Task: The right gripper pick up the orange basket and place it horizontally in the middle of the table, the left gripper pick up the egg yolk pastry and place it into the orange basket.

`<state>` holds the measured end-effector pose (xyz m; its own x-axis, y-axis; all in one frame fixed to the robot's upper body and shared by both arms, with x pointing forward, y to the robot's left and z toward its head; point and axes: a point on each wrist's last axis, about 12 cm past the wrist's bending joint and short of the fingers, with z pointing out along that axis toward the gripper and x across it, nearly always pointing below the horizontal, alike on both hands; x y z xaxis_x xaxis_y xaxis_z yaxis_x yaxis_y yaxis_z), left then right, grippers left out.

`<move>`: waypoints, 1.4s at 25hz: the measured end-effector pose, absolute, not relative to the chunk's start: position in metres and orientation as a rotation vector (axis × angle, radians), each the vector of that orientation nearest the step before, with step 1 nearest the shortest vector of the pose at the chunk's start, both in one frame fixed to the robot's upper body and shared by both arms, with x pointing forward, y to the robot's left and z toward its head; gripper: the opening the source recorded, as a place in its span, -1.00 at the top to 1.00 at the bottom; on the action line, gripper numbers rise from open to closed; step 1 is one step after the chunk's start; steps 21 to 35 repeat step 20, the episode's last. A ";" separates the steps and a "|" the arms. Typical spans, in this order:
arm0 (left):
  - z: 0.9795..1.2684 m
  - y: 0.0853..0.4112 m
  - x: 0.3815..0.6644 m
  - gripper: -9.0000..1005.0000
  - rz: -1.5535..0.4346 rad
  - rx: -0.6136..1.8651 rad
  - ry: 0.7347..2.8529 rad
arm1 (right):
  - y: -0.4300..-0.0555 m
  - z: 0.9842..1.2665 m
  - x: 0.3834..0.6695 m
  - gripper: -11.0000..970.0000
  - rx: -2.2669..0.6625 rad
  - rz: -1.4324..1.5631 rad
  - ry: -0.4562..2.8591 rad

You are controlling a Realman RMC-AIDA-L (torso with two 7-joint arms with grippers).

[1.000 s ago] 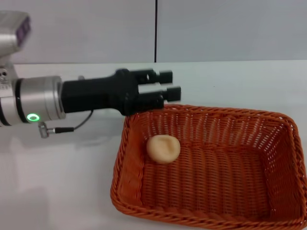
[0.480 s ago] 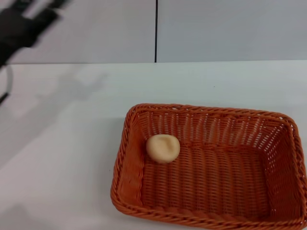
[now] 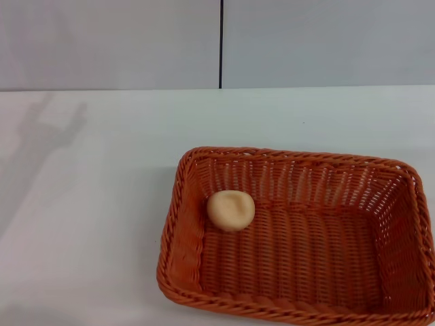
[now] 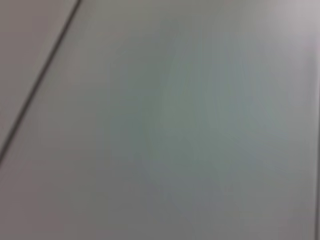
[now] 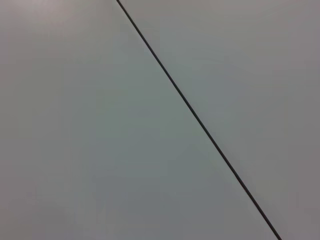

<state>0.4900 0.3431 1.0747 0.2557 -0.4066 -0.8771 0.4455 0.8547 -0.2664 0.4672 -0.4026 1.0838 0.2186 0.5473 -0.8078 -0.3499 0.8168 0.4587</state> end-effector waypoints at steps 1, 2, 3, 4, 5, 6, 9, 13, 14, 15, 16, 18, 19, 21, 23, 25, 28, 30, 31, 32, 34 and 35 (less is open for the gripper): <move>1.075 0.343 0.490 -0.60 -0.579 0.038 1.178 | -0.401 1.083 0.468 -0.17 0.189 0.617 1.200; 1.075 0.343 0.490 -0.60 -0.579 0.038 1.178 | -0.401 1.083 0.468 -0.17 0.189 0.617 1.200; 1.074 0.346 0.487 -0.60 -0.569 0.025 1.176 | -0.400 1.083 0.469 -0.17 0.188 0.611 1.201; 1.072 0.349 0.482 -0.60 -0.554 0.003 1.175 | -0.399 1.082 0.470 -0.17 0.189 0.600 1.203; 1.072 0.349 0.482 -0.60 -0.554 0.003 1.175 | -0.399 1.082 0.470 -0.17 0.189 0.600 1.203; 1.071 0.350 0.480 -0.60 -0.551 -0.002 1.176 | -0.399 1.081 0.470 -0.17 0.190 0.595 1.203; 1.070 0.350 0.479 -0.60 -0.552 -0.008 1.178 | -0.398 1.080 0.471 -0.17 0.204 0.587 1.207; 1.070 0.349 0.480 -0.60 -0.558 -0.011 1.178 | -0.398 1.079 0.471 -0.17 0.208 0.586 1.210; 1.069 0.349 0.480 -0.60 -0.560 -0.012 1.178 | -0.397 1.079 0.472 -0.17 0.211 0.586 1.211; 1.069 0.348 0.480 -0.60 -0.561 -0.014 1.179 | -0.397 1.079 0.472 -0.17 0.211 0.586 1.211; 1.068 0.347 0.480 -0.60 -0.566 -0.017 1.180 | -0.397 1.078 0.472 -0.17 0.215 0.582 1.209; 1.068 0.347 0.480 -0.60 -0.568 -0.019 1.181 | -0.396 1.076 0.472 -0.17 0.226 0.562 1.200; 1.068 0.347 0.480 -0.60 -0.570 -0.019 1.181 | -0.395 1.075 0.472 -0.17 0.230 0.533 1.186; 1.068 0.347 0.480 -0.60 -0.572 -0.018 1.182 | -0.395 1.075 0.472 -0.17 0.230 0.533 1.186; 1.068 0.347 0.480 -0.60 -0.572 -0.018 1.182 | -0.395 1.075 0.472 -0.17 0.230 0.533 1.186; 1.068 0.347 0.480 -0.60 -0.572 -0.018 1.182 | -0.395 1.075 0.472 -0.17 0.230 0.533 1.186; 1.068 0.347 0.480 -0.60 -0.572 -0.018 1.182 | -0.395 1.075 0.472 -0.17 0.230 0.533 1.186; 1.068 0.347 0.480 -0.60 -0.572 -0.018 1.182 | -0.395 1.075 0.472 -0.17 0.230 0.533 1.186; 1.068 0.347 0.480 -0.60 -0.572 -0.018 1.182 | -0.395 1.075 0.472 -0.17 0.230 0.533 1.186; 1.068 0.347 0.480 -0.60 -0.572 -0.018 1.182 | -0.395 1.075 0.472 -0.17 0.230 0.533 1.186; 1.068 0.347 0.480 -0.60 -0.572 -0.018 1.182 | -0.395 1.075 0.472 -0.17 0.230 0.533 1.186; 1.068 0.347 0.480 -0.60 -0.572 -0.018 1.182 | -0.395 1.075 0.472 -0.17 0.230 0.533 1.186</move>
